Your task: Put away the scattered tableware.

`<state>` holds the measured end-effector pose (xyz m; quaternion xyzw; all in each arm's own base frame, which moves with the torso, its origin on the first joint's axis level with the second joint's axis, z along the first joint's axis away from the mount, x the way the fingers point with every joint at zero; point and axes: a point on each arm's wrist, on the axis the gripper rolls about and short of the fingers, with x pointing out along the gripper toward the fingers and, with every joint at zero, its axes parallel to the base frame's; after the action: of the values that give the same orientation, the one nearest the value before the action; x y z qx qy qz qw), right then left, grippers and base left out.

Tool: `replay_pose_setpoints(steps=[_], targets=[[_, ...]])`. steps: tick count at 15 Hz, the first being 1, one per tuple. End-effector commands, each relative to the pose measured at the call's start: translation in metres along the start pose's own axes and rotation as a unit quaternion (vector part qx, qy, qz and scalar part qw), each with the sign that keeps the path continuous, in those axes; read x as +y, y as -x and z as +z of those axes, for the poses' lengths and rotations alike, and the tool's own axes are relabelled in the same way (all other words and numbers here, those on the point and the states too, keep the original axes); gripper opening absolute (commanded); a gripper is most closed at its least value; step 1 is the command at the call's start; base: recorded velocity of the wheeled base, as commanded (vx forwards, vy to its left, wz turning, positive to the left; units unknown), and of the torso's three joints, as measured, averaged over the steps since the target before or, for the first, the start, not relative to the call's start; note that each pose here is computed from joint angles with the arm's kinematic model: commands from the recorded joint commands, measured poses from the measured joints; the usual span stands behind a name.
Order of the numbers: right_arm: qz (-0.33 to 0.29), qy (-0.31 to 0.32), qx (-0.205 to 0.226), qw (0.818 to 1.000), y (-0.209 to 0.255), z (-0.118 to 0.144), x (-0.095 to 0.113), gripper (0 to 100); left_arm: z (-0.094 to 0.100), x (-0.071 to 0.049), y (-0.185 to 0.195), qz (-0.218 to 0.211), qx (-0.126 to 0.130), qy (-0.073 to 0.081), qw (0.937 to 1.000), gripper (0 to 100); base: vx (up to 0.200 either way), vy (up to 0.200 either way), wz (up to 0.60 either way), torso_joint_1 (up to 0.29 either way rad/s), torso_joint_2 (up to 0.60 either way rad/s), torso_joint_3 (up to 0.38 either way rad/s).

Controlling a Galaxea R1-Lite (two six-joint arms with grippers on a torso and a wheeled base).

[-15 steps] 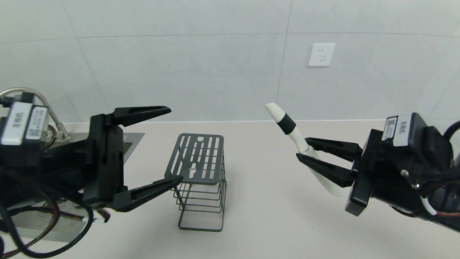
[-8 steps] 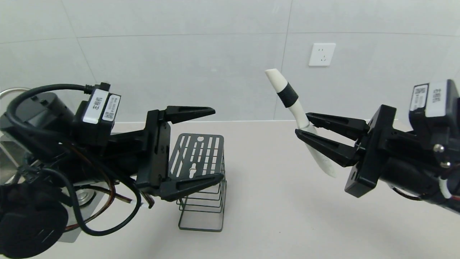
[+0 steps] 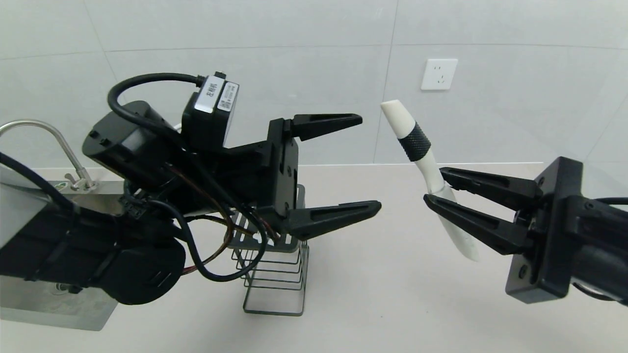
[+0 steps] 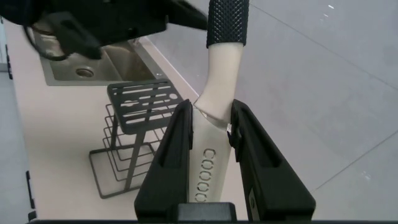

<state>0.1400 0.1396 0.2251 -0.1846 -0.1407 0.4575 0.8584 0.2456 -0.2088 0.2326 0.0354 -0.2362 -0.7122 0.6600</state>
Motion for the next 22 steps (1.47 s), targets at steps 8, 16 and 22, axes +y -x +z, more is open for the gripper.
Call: replay_pose_setpoints(steps=[8,16,22], targets=[[0.009,-0.001,-0.003,1.0,0.007,0.001,0.005,0,-0.013,-0.004,-0.038,-0.043,-0.024,0.023,0.9985,100,0.0,0.0,0.0,0.0,0.0,0.0],[0.011,-0.002,0.003,1.0,0.007,-0.001,0.006,0,-0.006,-0.014,-0.05,-0.047,-0.058,0.06,0.9954,100,0.0,0.0,0.0,0.0,0.0,0.0],[0.016,-0.002,0.0,1.0,0.006,0.0,0.008,0,-0.009,-0.014,-0.05,-0.047,-0.056,0.065,0.9952,100,0.0,0.0,0.0,0.0,0.0,0.0]])
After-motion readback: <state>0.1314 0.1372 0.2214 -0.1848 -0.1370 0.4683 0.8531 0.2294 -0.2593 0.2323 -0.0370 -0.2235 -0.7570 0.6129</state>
